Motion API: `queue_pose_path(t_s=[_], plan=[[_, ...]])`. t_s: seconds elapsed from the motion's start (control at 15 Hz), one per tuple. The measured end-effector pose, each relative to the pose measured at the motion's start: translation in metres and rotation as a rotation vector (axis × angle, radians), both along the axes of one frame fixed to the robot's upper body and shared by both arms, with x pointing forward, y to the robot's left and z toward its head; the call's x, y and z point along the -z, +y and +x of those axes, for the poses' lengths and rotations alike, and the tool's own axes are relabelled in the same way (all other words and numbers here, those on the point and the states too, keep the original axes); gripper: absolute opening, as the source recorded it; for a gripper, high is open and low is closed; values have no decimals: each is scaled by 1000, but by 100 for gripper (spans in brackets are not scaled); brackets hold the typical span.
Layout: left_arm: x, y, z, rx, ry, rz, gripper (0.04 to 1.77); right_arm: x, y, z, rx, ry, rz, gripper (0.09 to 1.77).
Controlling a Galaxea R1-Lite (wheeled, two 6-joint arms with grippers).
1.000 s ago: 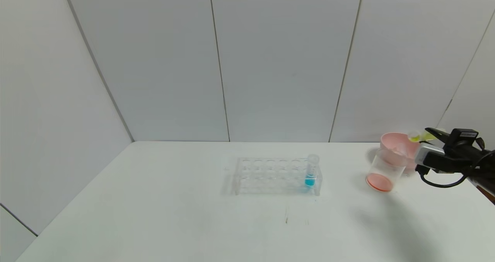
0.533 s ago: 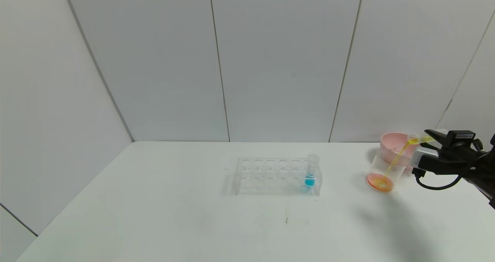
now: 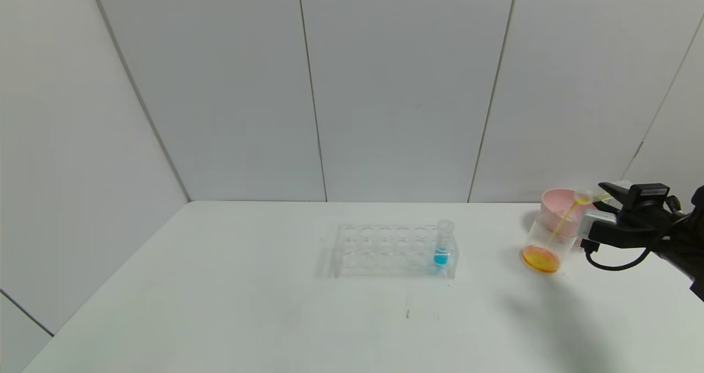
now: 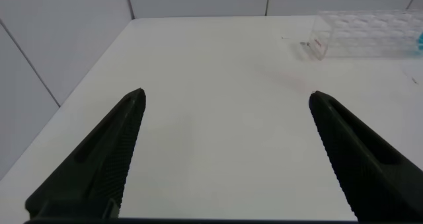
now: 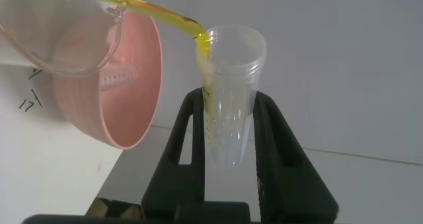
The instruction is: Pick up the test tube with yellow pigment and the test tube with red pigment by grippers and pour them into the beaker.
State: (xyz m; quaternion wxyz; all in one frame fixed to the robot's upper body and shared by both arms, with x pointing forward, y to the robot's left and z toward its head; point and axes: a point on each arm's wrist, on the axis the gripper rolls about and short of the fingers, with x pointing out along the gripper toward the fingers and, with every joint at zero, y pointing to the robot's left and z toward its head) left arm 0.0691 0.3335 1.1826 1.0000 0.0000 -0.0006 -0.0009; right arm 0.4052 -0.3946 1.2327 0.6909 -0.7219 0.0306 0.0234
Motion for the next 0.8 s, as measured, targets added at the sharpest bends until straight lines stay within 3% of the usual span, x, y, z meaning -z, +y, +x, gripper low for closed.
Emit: queue_pose_path(t_s=[0.8], plan=[[0, 0, 0, 0, 0, 0, 176, 1, 3, -1, -7, 5, -11, 50]])
